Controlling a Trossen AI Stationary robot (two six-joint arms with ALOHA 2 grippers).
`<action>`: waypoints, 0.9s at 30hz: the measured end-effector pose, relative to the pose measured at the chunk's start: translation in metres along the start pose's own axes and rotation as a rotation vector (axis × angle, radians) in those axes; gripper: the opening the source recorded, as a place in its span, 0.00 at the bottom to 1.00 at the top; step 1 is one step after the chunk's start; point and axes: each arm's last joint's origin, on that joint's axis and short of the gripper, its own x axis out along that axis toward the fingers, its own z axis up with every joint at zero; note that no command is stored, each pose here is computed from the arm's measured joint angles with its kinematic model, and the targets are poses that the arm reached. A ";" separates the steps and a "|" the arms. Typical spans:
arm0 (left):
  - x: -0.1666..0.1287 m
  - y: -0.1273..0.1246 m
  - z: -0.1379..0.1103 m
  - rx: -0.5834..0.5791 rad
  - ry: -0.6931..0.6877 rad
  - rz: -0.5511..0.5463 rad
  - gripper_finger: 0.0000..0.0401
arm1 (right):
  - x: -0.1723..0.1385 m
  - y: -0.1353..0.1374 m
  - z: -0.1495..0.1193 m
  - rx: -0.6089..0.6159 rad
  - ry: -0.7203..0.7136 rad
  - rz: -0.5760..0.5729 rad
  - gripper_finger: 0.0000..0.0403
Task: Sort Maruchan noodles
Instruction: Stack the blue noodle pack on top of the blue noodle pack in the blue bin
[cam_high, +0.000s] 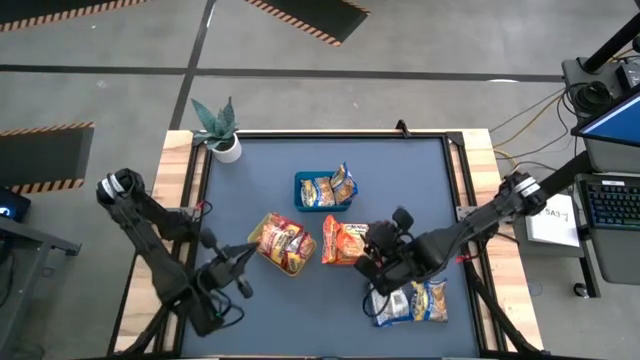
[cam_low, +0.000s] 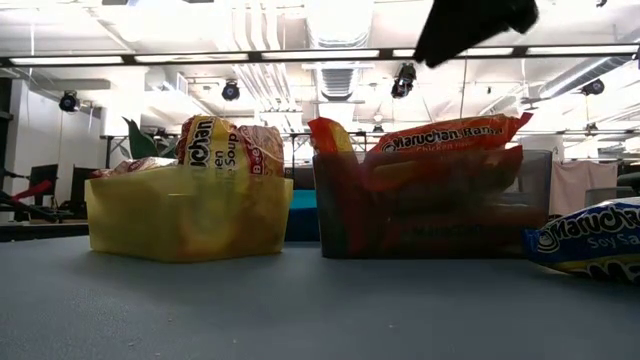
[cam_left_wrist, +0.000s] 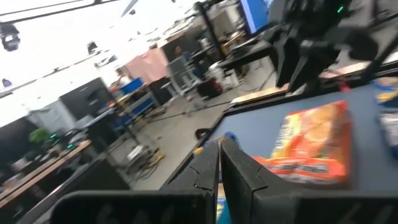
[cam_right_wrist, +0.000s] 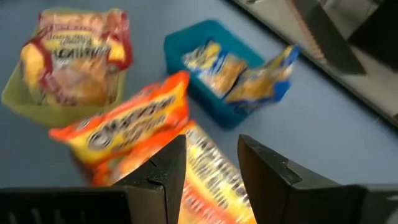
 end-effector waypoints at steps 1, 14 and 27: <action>0.004 0.000 0.000 0.000 0.008 0.015 0.00 | -0.001 -0.004 0.004 -0.009 -0.010 -0.001 0.33; 0.020 0.000 -0.006 -0.018 0.207 -0.020 0.00 | -0.035 -0.018 0.029 0.041 0.164 0.433 0.33; 0.021 -0.012 0.001 0.001 0.199 -0.063 0.00 | -0.039 0.032 -0.032 0.214 0.844 0.563 0.33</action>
